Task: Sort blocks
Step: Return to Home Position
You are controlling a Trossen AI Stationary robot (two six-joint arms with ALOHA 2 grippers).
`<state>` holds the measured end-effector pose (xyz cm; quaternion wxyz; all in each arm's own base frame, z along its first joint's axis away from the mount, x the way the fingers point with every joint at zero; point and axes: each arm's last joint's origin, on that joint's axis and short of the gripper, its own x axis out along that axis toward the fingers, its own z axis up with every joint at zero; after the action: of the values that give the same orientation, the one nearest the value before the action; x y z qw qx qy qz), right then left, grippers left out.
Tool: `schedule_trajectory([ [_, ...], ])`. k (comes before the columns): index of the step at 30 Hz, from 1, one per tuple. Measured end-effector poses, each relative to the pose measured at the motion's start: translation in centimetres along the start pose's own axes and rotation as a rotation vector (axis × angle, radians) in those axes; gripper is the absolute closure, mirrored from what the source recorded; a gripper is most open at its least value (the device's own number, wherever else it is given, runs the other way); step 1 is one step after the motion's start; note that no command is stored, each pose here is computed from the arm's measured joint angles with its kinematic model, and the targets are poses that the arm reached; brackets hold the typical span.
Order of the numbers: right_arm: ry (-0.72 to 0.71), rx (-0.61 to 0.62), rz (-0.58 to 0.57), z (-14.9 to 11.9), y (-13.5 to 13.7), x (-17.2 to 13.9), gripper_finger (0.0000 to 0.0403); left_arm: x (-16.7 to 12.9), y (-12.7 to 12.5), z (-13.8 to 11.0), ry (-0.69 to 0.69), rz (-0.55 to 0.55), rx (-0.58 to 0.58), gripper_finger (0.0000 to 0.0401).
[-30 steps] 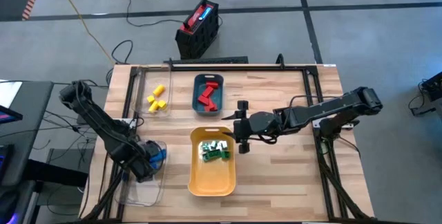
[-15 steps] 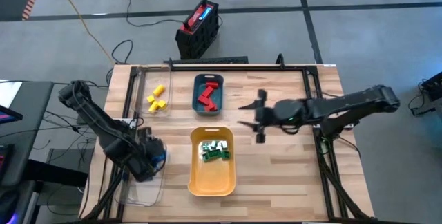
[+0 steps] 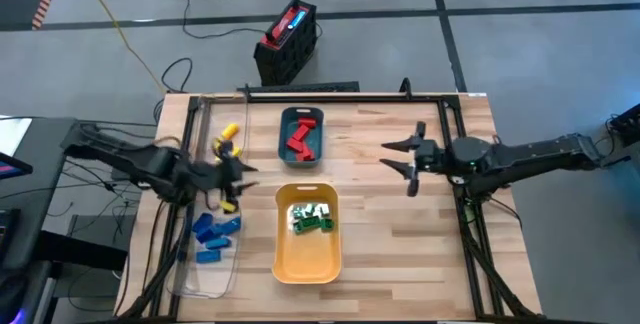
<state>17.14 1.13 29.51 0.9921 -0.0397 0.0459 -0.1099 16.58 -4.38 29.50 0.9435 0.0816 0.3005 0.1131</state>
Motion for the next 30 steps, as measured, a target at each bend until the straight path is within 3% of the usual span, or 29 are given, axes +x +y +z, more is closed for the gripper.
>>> schedule_trajectory([
  [4,-0.06,0.01,-0.019,-1.1,-0.6,-1.0,0.0225,-0.9,2.3,-2.9,-0.133,0.016,-0.13,0.0261],
  [11,-0.145,0.035,-0.095,-4.2,-2.3,-1.9,0.025,0.0,3.0,-8.1,-0.393,0.019,-0.298,0.0281],
  [15,-0.192,0.044,-0.054,-5.5,-3.2,-2.4,0.0268,0.7,2.9,-10.0,-0.412,0.049,-0.307,0.0296],
  [20,-0.215,0.076,-0.094,-7.3,-4.6,-2.7,0.0286,1.7,2.8,-11.3,-0.489,0.093,-0.308,0.0317],
  [30,-0.298,0.1,-0.087,-11.0,-6.2,-3.6,0.0292,3.5,2.6,-13.3,-0.504,0.127,-0.297,0.0345],
])
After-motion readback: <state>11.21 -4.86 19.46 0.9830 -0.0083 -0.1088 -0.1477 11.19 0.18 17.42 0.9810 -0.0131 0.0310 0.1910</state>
